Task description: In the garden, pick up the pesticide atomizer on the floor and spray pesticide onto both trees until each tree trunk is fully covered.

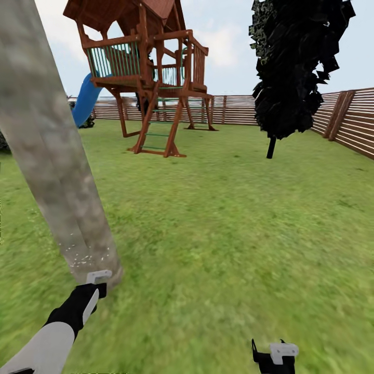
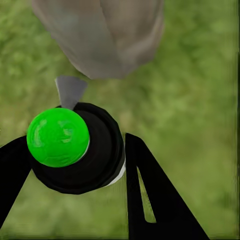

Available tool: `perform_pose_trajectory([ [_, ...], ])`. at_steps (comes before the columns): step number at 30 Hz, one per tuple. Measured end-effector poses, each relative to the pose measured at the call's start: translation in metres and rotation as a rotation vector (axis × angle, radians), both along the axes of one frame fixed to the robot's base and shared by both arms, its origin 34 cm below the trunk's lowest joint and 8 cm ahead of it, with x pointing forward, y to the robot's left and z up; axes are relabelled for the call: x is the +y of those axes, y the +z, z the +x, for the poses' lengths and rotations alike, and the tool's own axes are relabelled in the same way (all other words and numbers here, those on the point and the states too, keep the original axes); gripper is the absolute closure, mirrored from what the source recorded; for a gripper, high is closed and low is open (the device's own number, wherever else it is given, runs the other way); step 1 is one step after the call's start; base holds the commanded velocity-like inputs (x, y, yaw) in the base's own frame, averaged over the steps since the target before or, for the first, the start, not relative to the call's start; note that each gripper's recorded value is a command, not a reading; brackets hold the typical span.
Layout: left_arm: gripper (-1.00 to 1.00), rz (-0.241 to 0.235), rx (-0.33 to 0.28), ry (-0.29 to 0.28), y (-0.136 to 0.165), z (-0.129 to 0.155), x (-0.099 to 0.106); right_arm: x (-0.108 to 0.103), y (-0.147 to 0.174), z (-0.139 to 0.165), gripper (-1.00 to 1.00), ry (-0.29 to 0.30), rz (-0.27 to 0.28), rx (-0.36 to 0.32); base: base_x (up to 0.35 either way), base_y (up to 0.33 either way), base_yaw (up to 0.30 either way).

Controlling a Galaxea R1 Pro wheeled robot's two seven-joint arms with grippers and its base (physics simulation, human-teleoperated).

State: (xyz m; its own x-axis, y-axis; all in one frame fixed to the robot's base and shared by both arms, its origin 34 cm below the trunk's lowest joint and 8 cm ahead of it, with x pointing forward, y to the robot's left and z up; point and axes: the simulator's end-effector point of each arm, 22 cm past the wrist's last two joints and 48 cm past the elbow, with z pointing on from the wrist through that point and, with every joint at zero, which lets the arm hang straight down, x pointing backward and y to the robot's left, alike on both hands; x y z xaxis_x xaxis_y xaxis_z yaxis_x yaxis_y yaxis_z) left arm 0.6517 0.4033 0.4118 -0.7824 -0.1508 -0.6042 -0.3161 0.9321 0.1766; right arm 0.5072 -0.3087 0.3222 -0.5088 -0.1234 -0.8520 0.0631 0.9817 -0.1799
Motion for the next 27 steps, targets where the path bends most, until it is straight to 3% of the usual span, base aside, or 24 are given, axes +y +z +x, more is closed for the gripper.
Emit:
perform_pose_trajectory([
  [9, 1.00, 0.000, 0.000, 0.000, 0.0000, -0.0001, 0.0000, 0.0006, 0.0000, 0.0000, -1.00, 0.000, 0.001, 0.000, 0.068, -0.268, 0.270],
  [19, 1.00, 0.001, 0.000, -0.001, 0.0000, 0.0000, 0.0001, 0.0006, 0.0000, 0.0000, -1.00, 0.000, 0.001, 0.000, 0.234, -0.195, 0.029],
  [27, 1.00, -0.001, 0.000, -0.001, -0.0001, 0.0001, -0.0008, 0.0012, -0.0001, 0.0000, -1.00, 0.000, 0.002, 0.000, 0.159, -0.230, 0.250],
])
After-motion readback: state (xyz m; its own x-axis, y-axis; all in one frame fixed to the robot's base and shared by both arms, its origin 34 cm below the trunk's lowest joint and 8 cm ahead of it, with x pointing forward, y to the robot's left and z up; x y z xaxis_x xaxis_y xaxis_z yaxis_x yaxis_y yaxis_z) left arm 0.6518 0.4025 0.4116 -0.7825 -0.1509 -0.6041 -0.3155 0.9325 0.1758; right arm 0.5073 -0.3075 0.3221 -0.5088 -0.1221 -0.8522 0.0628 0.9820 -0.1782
